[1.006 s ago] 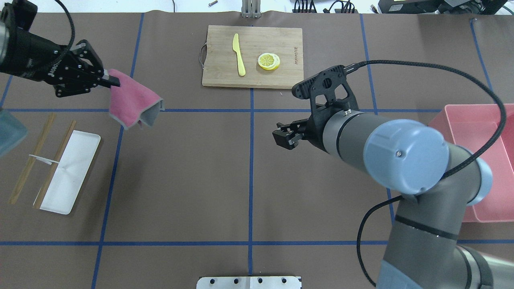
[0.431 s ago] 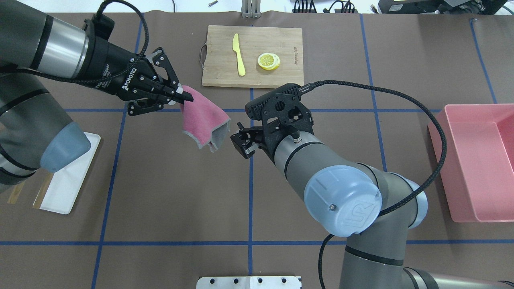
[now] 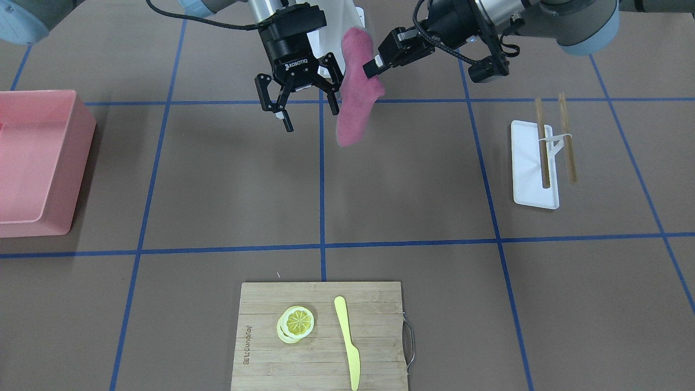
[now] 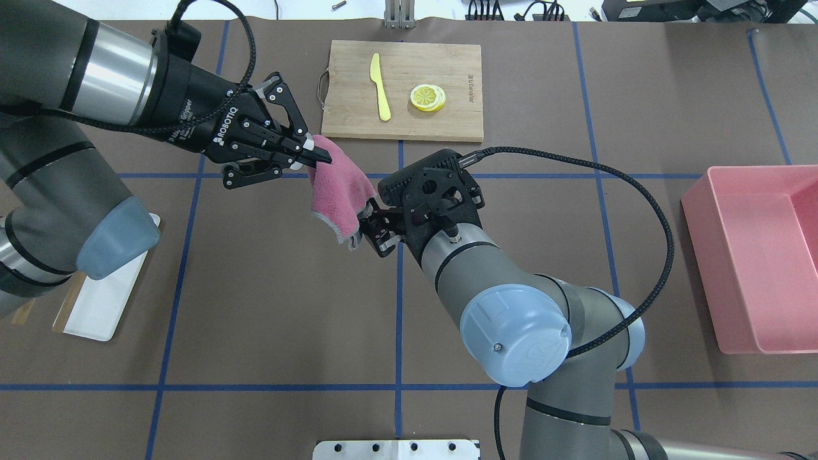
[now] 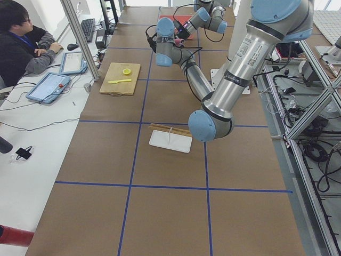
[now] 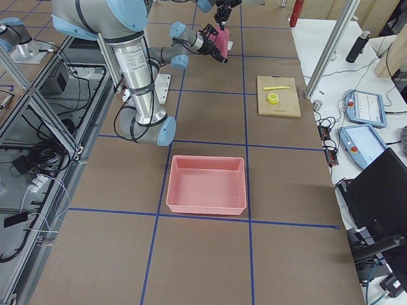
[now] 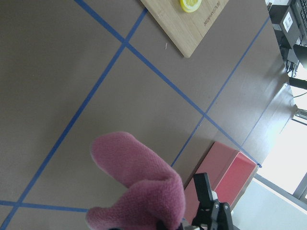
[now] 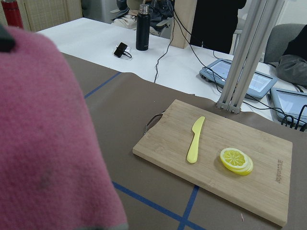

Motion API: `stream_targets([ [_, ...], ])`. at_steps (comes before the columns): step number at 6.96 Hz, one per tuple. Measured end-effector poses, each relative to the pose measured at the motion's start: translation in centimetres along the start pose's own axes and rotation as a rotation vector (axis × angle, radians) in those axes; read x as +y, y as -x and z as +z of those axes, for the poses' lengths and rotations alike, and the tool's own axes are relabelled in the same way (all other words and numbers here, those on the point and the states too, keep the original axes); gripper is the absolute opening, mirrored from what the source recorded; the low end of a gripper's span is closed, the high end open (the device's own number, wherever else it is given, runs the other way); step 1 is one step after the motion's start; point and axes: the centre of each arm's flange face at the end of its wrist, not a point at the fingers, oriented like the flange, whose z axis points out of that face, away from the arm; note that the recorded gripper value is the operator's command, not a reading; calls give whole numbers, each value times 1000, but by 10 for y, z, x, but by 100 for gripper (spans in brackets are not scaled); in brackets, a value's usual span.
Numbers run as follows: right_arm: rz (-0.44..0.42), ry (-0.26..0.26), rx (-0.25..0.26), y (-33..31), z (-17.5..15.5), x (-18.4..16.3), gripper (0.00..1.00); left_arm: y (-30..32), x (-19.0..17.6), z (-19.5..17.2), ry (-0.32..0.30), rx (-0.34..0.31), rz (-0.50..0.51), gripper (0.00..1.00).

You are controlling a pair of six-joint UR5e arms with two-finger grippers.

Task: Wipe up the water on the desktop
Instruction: 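Grasp the towel with the right gripper and release it from the left gripper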

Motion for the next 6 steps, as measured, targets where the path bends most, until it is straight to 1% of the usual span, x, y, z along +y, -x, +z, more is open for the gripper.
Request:
stream_targets([
  [2,-25,11,3,7,3,11,94,-1,2,0,7,-1,2,0],
  [3,-42,14,-9,13,1,15,92,-1,4,-1,9,0,4,0],
  [4,-46,11,-21,18,-1,18,94,-1,4,-1,10,1,5,0],
  [5,-47,2,-24,23,-3,19,91,-1,6,-1,14,0,6,0],
  [6,-47,-6,-24,26,-3,18,85,0,8,2,18,-1,5,0],
])
